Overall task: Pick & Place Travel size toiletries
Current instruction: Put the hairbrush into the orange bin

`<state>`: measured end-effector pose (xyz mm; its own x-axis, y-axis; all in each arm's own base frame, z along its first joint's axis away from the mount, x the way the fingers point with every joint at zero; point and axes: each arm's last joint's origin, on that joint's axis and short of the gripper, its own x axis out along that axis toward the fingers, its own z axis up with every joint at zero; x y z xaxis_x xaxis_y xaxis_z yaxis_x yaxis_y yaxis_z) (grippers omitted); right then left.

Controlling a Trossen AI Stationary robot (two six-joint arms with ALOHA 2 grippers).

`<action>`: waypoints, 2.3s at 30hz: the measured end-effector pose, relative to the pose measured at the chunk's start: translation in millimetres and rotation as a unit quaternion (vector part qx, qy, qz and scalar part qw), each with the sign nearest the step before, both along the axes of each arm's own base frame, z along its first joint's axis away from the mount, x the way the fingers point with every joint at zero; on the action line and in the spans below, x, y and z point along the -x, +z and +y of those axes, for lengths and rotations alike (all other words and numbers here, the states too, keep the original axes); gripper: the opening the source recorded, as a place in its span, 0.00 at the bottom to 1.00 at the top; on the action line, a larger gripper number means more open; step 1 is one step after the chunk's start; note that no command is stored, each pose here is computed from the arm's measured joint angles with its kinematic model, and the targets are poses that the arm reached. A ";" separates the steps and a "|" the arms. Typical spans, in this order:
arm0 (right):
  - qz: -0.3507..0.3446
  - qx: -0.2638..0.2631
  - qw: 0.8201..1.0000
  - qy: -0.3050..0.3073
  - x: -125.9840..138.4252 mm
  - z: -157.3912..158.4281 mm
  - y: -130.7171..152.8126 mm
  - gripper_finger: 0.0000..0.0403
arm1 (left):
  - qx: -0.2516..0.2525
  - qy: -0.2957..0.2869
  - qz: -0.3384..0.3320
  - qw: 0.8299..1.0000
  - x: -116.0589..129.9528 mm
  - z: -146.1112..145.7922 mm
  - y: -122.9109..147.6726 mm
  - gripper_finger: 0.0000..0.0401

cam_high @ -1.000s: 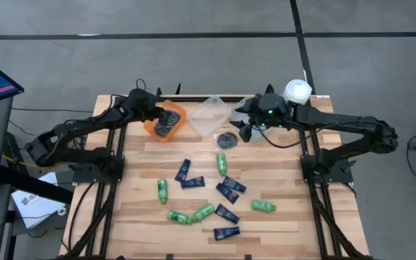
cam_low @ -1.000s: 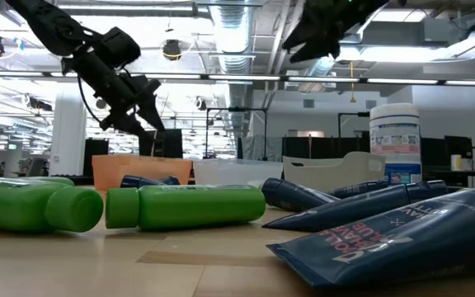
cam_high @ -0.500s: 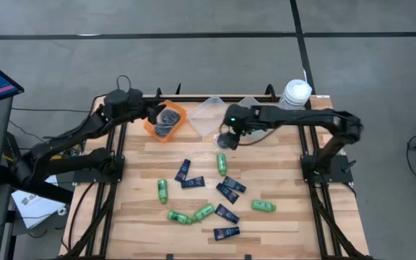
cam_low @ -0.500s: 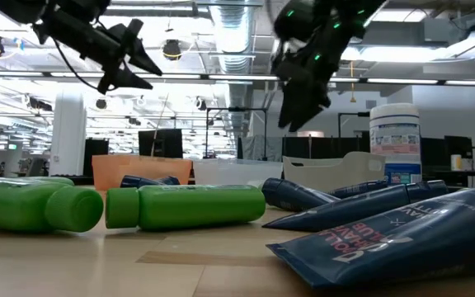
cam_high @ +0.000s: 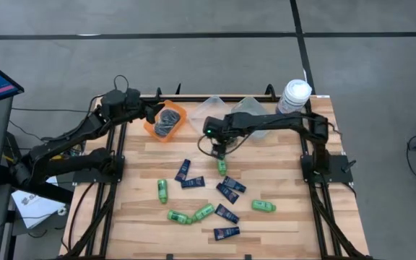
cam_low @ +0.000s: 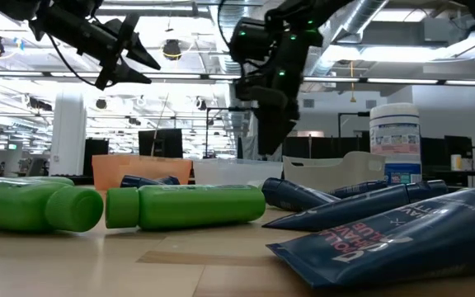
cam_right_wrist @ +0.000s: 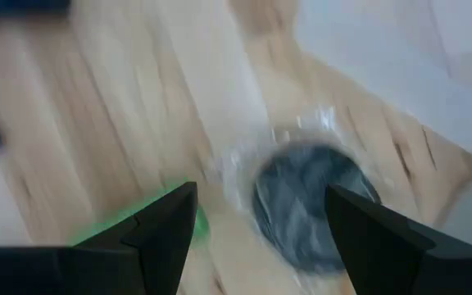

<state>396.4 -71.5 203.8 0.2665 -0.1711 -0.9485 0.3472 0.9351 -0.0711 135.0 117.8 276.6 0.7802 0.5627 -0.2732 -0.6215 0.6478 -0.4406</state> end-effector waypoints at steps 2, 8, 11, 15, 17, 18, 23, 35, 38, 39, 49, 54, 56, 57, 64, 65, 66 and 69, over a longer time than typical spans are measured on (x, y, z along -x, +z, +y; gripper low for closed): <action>0.007 -0.007 1.000 -0.017 -5.5 0.8 -4.1 0.65 | 0.003 0.001 -0.002 1.000 0.0 0.0 0.0 0.52; 0.033 -0.020 0.998 -0.058 -20.7 4.9 -19.7 0.65 | 0.004 -0.003 -0.003 1.000 -0.1 -0.2 0.0 0.51; 0.034 -0.023 0.996 -0.081 -28.4 3.5 -27.9 0.65 | 0.004 -0.004 -0.003 1.000 -0.2 -0.2 0.0 0.51; 0.055 -0.015 0.994 -0.097 -33.4 1.4 -39.6 0.65 | 0.004 -0.005 -0.003 1.000 -0.3 -0.2 0.0 0.51; 0.075 -0.008 0.992 -0.101 -33.5 -0.2 -46.0 0.65 | 0.004 -0.006 -0.004 1.000 -0.3 -0.3 0.0 0.51; 0.091 -0.006 0.991 -0.102 -32.7 -0.3 -49.6 0.65 | 0.004 -0.006 -0.004 1.000 -0.3 -0.3 0.0 0.51; 0.113 -0.005 0.989 -0.100 -33.9 0.1 -61.9 0.64 | 0.004 -0.007 -0.004 1.000 -0.3 -0.3 0.0 0.51; 0.143 0.001 0.986 -0.087 -30.8 0.3 -61.6 0.18 | 0.004 -0.007 -0.003 1.000 -0.4 -0.3 0.0 0.51; 0.144 -0.007 0.987 -0.070 -33.1 1.5 -57.1 0.05 | 0.004 -0.007 -0.004 1.000 -0.4 -0.3 0.0 0.51; 0.142 -0.008 0.988 -0.063 -34.4 1.6 -55.6 0.03 | 0.004 -0.007 -0.003 1.000 -0.4 -0.3 0.0 0.51; 0.111 -0.004 0.994 -0.011 -46.1 2.2 5.7 0.01 | 0.007 -0.022 -0.006 1.000 -0.9 -1.0 0.0 0.51; 0.019 -0.044 0.999 0.026 -48.9 5.3 56.5 0.00 | -0.010 -0.099 0.000 0.995 -3.0 -4.6 0.3 0.51; -0.025 -0.062 0.997 0.037 -44.8 6.1 80.1 0.00 | -0.022 -0.137 0.002 0.990 -4.0 -6.6 0.5 0.51; -0.037 -0.070 0.996 0.039 -41.4 5.4 89.0 0.00 | -0.030 -0.158 0.003 0.987 -4.8 -8.0 0.8 0.51; -0.124 -0.104 0.985 0.068 -23.2 4.1 135.7 0.00 | -0.126 -0.261 0.023 0.957 -14.8 -21.1 3.0 0.51; -0.134 -0.110 0.982 0.074 -21.8 4.6 139.9 0.00 | -0.154 -0.276 0.027 0.949 -18.2 -23.4 3.8 0.52; -0.143 -0.116 0.980 0.080 -21.0 5.3 143.1 0.00 | -0.179 -0.292 0.031 0.939 -21.6 -26.6 4.3 0.53; -0.156 -0.132 0.975 0.090 -20.5 6.6 147.0 0.00 | -0.249 -0.326 0.028 0.911 -32.7 -34.2 7.2 0.58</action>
<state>416.9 -64.9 350.8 0.5529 0.1440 -0.8207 0.1421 0.9542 0.2632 167.7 83.6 283.7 0.9858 0.0493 -0.1605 -0.0449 0.9985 0.0305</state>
